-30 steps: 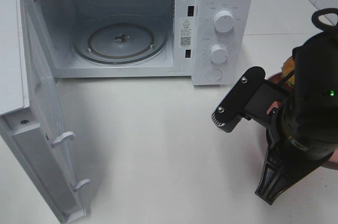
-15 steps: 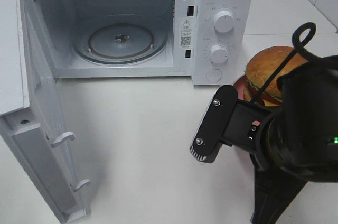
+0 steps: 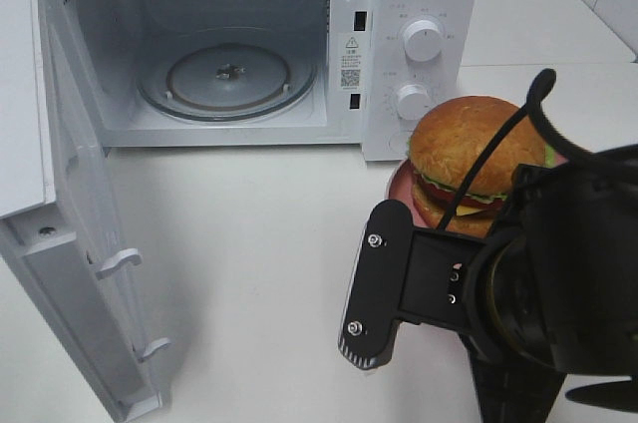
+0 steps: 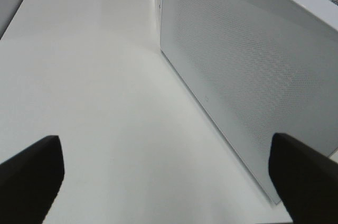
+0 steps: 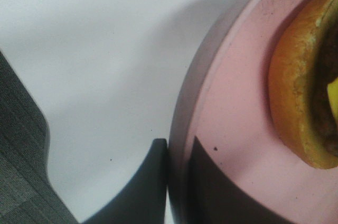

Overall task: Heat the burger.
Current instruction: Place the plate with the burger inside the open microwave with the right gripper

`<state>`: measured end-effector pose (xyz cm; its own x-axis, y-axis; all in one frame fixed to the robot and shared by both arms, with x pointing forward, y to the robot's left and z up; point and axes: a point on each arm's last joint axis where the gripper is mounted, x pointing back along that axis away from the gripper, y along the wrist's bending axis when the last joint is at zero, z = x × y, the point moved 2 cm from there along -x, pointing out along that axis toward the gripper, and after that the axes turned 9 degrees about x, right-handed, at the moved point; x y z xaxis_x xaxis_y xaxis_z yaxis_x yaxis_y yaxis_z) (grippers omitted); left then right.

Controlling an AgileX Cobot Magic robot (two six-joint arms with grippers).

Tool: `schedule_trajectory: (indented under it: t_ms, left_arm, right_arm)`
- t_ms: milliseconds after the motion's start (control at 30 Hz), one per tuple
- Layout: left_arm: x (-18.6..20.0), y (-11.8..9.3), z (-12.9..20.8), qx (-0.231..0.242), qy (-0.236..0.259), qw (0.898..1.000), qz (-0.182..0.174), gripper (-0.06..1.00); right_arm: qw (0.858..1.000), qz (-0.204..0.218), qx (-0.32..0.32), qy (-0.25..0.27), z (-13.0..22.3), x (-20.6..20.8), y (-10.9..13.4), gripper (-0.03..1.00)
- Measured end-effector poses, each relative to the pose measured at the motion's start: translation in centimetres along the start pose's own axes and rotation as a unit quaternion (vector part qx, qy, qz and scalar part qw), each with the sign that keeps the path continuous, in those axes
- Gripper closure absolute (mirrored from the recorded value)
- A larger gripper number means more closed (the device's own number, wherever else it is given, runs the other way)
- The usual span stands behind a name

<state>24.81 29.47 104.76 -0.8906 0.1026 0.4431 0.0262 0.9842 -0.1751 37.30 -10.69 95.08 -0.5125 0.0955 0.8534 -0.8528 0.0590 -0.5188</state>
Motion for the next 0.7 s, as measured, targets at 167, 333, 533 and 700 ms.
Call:
schedule_trajectory:
  t_ms: [167, 333, 533, 700]
  left_arm:
    - [0.0, 0.0, 0.0, 0.000, 0.000, 1.000, 0.000, -0.03]
    - [0.0, 0.0, 0.0, 0.000, 0.000, 1.000, 0.000, -0.03]
    - [0.0, 0.0, 0.0, 0.000, 0.000, 1.000, 0.000, -0.03]
    - [0.0, 0.0, 0.0, 0.000, 0.000, 1.000, 0.000, -0.03]
  right_arm:
    - [0.999, 0.000, 0.049, -0.020, -0.4, 0.0, 0.0, 0.93]
    - [0.993, 0.011, 0.107, -0.044, -1.0, 0.0, -0.1, 0.93]
    - [0.988, 0.024, 0.139, -0.063, -1.4, 0.1, -0.3, 0.92]
    - [0.985, 0.023, 0.142, -0.097, -2.1, 0.1, -0.1, 0.92]
